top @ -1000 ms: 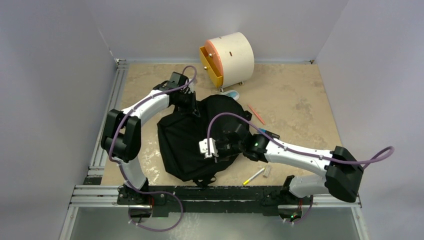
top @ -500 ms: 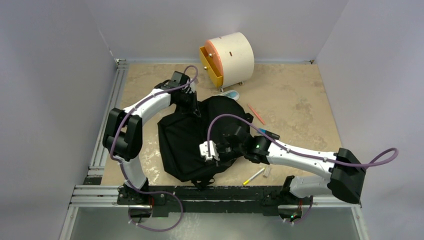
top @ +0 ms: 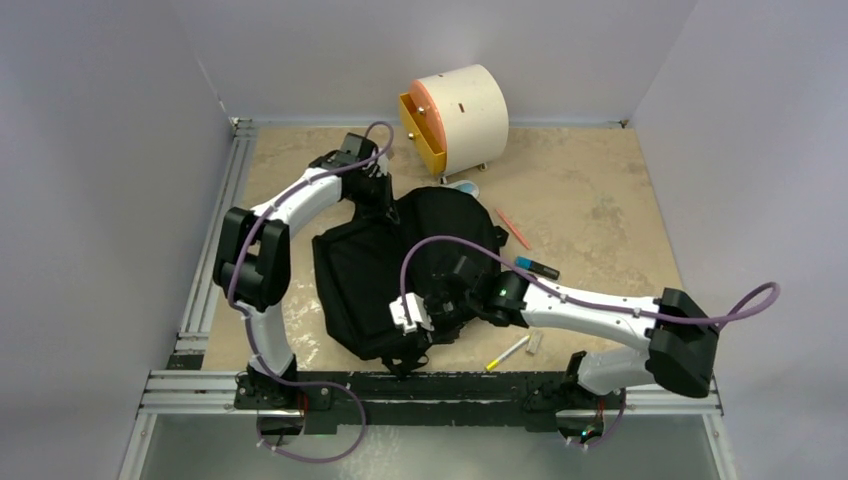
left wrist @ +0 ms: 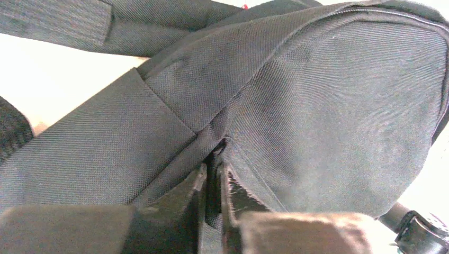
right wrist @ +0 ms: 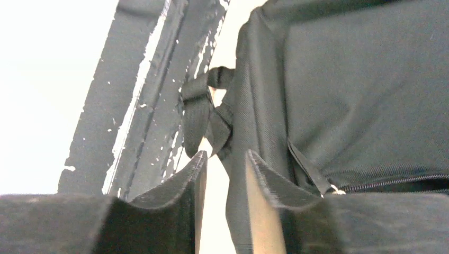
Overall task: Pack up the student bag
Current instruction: Unzip the student bag at the center of the board.
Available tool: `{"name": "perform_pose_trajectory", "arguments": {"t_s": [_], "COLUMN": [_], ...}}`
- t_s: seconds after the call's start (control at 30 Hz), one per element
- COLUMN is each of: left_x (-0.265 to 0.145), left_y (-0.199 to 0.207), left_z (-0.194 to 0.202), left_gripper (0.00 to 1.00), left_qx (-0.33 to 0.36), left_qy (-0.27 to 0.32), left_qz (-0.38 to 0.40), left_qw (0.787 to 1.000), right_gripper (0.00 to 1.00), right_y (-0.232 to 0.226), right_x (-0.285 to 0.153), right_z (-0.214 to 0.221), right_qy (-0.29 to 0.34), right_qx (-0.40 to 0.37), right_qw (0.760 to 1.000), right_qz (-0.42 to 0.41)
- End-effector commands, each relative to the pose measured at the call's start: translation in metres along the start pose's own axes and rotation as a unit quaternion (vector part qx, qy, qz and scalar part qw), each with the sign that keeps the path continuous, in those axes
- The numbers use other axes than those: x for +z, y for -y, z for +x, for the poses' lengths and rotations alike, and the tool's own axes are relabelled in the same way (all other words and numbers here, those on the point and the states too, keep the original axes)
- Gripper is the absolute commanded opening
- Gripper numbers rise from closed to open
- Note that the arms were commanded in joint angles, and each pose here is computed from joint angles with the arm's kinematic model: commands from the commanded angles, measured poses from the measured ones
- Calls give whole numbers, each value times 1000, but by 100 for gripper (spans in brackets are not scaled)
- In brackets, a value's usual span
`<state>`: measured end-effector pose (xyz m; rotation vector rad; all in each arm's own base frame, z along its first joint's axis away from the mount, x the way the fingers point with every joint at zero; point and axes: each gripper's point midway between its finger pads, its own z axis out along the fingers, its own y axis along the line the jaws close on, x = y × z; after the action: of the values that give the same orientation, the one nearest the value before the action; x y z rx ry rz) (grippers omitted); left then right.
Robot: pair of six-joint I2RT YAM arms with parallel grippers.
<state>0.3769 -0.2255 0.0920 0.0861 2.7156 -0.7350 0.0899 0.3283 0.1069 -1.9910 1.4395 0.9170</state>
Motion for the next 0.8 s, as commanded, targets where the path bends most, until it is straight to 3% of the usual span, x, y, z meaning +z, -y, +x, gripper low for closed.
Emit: {"name": "perform_pose_trajectory", "arguments": {"t_s": [0.0, 0.13, 0.23, 0.33, 0.4, 0.47, 0.6, 0.77], "left_x": [-55, -96, -128, -147, -151, -154, -153, -148], "left_y": [29, 32, 18, -7, -17, -21, -24, -15], "left_z": [-76, -77, -71, -54, -35, -18, 12, 40], "left_gripper": [16, 36, 45, 50, 53, 55, 56, 56], "left_qx": [54, 51, 22, -17, -31, -36, -57, -72], "left_qy": [153, 197, 227, 240, 240, 238, 224, 209], "left_qz": [27, 9, -10, -35, -42, -47, -42, -21], "left_qw": [986, 979, 974, 970, 969, 970, 972, 975], "right_gripper": [42, 50, 56, 61, 69, 73, 74, 66], "right_y": [6, 24, 45, 70, 91, 104, 118, 141], "right_x": [-26, -54, -76, -93, -103, -104, -74, -40], "right_z": [-57, -95, -107, -99, -83, -70, -57, -36], "right_qy": [99, 182, 238, 264, 273, 262, 207, 135], "right_qx": [5, 50, 139, 238, 340, 397, 456, 518], "right_qw": [993, 972, 937, 886, 824, 784, 769, 756], "right_qz": [58, 138, 215, 298, 361, 399, 397, 378]}}
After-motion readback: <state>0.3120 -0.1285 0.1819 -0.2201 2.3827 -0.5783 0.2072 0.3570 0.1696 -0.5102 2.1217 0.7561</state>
